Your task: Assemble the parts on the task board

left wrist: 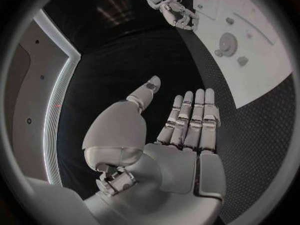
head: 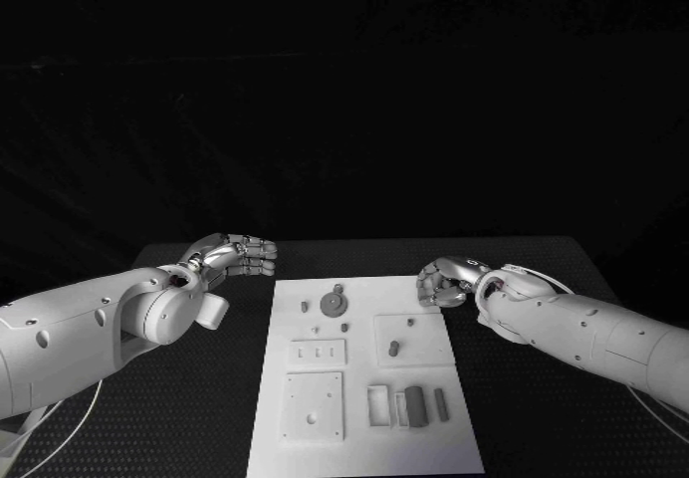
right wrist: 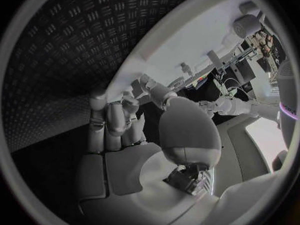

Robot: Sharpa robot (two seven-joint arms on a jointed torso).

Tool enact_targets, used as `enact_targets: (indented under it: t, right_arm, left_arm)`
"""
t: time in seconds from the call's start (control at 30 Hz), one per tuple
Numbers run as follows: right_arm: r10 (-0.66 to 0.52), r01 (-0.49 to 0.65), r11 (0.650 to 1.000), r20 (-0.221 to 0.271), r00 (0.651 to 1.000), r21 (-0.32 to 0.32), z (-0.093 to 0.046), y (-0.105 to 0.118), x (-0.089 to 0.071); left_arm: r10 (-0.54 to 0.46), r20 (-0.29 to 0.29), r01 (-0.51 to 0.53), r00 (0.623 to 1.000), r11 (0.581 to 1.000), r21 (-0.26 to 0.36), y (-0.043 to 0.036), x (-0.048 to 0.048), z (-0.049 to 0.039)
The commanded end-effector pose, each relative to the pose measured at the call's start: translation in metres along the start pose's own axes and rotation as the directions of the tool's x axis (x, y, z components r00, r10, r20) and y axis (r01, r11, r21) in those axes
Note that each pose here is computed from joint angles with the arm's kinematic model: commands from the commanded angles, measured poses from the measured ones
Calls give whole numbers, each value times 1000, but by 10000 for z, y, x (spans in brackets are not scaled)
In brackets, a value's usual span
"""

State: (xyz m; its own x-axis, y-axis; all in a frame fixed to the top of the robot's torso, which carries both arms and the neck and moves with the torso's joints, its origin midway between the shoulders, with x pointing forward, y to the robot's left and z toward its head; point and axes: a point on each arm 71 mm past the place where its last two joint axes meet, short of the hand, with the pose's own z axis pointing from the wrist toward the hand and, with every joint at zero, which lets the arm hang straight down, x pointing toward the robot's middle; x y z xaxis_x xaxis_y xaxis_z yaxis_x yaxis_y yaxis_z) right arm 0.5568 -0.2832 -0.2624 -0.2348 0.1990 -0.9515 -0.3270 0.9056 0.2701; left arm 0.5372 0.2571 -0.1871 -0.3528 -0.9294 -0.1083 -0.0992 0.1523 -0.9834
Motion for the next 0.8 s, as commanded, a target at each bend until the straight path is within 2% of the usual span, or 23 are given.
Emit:
enact_targets:
  t: [0.03,0.8]
  right_arm:
    - [-3,4,1000,-77,997,9,-27,-8,142]
    - [1,0,1000,-92,996,11,-28,-8,162]
  left_arm:
    - [-1,-19,1,1000,1000,10,-13,26,4]
    - [-1,-17,1,1000,1000,8,-11,15,-1]
